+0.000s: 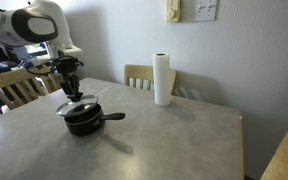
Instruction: Remove the lid from the pot and put it on the table
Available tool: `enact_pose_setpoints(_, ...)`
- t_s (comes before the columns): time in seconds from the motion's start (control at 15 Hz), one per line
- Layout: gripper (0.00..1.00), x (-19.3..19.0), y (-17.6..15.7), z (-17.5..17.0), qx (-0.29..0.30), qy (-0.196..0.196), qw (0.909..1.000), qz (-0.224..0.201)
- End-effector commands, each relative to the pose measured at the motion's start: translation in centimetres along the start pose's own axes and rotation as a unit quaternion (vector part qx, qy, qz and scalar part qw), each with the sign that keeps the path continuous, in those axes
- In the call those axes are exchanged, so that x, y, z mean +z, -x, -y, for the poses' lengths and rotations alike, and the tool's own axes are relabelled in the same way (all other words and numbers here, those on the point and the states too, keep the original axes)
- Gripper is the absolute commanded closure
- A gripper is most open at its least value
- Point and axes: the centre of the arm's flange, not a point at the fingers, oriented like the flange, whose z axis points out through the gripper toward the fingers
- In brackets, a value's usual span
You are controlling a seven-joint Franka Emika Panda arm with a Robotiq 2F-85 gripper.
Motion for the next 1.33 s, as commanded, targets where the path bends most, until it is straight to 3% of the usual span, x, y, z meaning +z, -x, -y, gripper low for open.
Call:
enact_pose_setpoints(0.0, 0.85, -2.5, 3.1, -2.1, 0.015, 0.009, 0.9998, -0.012)
enact_pose_setpoints(0.33, 0.85, -2.7, 4.0, -6.8, 0.043, 0.012, 0.9989, -0.012)
enact_pose_setpoints(0.53, 0.85, -1.9, 2.4, -11.0, 0.042, 0.014, 0.9990, -0.004)
enact_pose_setpoints(0.93, 0.85, -0.4, -5.4, -17.6, -0.015, 0.008, 0.9998, -0.005)
enact_pose_setpoints(1.27, 0.85, -0.5, -11.8, -21.4, -0.028, 0.002, 0.9996, -0.007)
